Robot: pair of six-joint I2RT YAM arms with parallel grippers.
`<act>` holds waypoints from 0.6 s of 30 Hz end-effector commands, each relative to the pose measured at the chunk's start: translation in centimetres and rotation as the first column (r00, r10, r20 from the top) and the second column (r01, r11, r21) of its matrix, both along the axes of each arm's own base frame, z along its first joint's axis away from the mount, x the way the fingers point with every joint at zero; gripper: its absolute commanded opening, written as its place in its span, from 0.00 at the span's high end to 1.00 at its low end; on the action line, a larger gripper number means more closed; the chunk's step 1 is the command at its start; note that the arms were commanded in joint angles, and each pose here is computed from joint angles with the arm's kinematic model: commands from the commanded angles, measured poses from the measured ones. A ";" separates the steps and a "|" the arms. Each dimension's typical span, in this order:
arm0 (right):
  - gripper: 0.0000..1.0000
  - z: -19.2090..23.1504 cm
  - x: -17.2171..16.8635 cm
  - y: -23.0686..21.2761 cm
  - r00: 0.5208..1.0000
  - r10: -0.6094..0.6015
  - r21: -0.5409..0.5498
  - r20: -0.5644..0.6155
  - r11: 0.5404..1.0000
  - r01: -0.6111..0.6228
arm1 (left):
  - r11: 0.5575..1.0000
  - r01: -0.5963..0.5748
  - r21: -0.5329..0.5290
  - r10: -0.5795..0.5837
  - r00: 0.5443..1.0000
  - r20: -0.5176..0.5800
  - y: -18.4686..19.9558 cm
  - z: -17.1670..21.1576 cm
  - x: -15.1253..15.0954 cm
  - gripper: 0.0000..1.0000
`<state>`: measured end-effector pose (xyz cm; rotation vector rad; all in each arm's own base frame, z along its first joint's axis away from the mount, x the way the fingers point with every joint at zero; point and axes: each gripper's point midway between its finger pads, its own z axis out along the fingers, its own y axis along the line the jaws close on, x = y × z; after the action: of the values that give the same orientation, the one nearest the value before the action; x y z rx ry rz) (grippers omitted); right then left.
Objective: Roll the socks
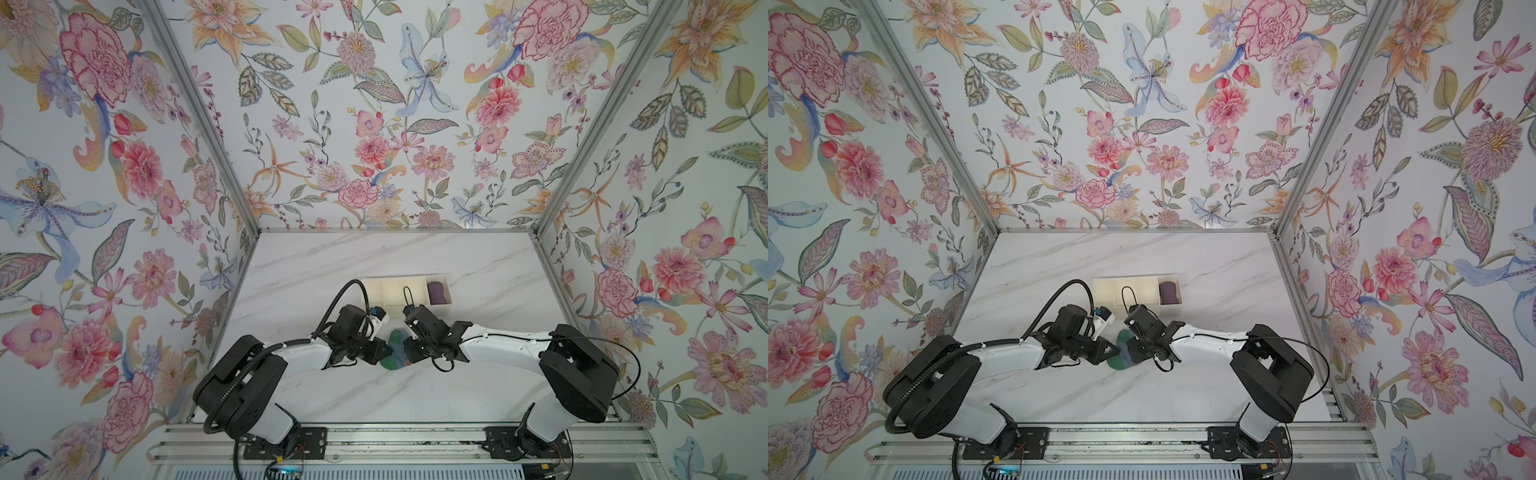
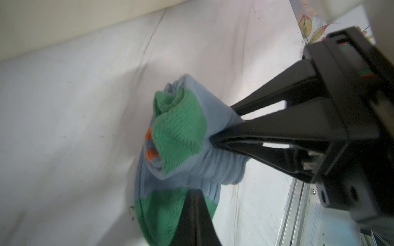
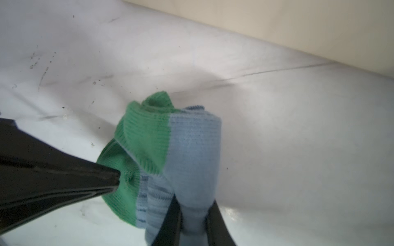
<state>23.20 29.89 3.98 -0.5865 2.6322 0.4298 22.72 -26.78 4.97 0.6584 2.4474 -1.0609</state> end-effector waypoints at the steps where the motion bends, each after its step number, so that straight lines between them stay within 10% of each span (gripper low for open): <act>1: 0.91 -1.5 -0.4 -1.9 1.000 0.003 -0.125 -0.007 0.992 -0.004 | 0.998 -0.060 -0.011 0.061 0.997 0.055 0.8 1.1 1.1 1.00; 18: 0.91 -1.7 -0.4 -2.4 1.000 0.012 -0.169 0.014 0.986 -0.010 | 0.982 -0.179 -0.059 0.186 0.970 0.153 3.1 4.0 2.9 1.00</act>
<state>23.50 29.40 4.01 -0.6064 2.6106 0.3502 25.49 -24.16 9.18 0.5012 2.2837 -0.9575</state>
